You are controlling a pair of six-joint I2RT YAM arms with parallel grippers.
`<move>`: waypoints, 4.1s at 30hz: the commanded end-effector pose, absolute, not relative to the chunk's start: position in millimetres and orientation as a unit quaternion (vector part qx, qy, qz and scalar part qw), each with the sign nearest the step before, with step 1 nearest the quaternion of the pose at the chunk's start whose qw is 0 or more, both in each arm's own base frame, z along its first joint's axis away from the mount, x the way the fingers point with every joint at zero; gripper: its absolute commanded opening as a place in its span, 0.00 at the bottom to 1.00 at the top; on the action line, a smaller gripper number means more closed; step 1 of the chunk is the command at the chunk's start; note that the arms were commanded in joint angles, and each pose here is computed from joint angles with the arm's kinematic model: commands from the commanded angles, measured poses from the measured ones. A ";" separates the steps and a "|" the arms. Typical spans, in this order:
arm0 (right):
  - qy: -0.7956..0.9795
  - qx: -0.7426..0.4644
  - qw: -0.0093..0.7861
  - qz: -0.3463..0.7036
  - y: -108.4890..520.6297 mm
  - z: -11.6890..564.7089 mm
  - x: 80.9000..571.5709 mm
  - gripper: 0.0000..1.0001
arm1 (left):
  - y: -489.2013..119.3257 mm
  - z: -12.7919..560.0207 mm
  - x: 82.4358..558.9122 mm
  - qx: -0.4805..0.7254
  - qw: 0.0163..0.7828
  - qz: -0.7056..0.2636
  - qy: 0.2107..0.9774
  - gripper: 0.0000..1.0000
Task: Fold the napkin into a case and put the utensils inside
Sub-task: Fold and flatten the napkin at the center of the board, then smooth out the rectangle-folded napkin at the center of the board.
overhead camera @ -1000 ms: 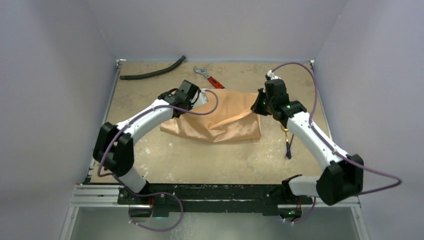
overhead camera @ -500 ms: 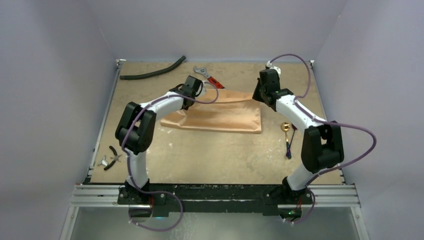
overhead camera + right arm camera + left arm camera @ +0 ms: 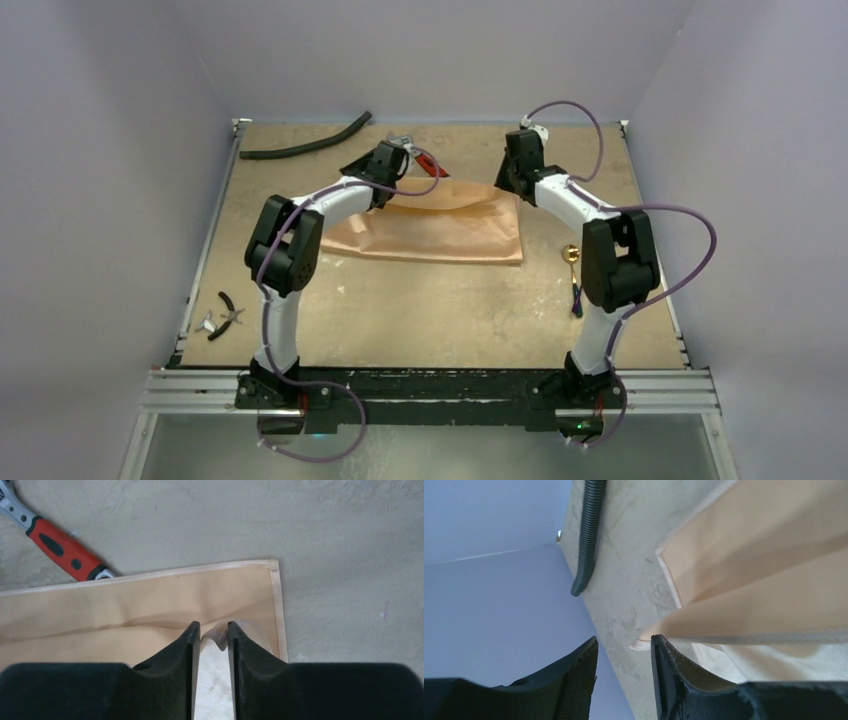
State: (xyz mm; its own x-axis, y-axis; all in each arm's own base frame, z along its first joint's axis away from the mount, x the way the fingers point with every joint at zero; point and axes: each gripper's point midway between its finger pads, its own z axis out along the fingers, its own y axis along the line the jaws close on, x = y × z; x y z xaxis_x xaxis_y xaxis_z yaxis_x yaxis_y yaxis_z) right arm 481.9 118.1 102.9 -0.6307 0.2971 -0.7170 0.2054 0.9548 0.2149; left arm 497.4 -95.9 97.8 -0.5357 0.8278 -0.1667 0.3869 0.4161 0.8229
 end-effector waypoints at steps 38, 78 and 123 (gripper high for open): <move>0.940 0.086 0.307 0.119 158.1 15.7 347.4 0.23 | -55.4 16.8 372.4 0.432 0.160 0.169 0.871 0.25; 0.929 0.087 0.344 0.106 117.0 112.2 387.3 0.54 | -52.3 63.1 407.0 0.435 0.161 0.176 0.868 0.33; 0.924 0.167 0.328 0.104 110.7 62.7 413.7 0.13 | -49.8 54.9 430.5 0.430 0.201 0.210 0.855 0.26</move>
State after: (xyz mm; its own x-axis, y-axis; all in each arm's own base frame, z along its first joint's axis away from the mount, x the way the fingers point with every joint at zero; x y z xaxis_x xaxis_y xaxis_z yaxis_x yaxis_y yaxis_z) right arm 403.4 118.1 55.3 -0.7618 0.3641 -0.5358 0.2216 0.9237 0.3127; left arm 424.4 -50.2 57.7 -0.5571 0.8146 -0.1618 0.6691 0.5556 0.4936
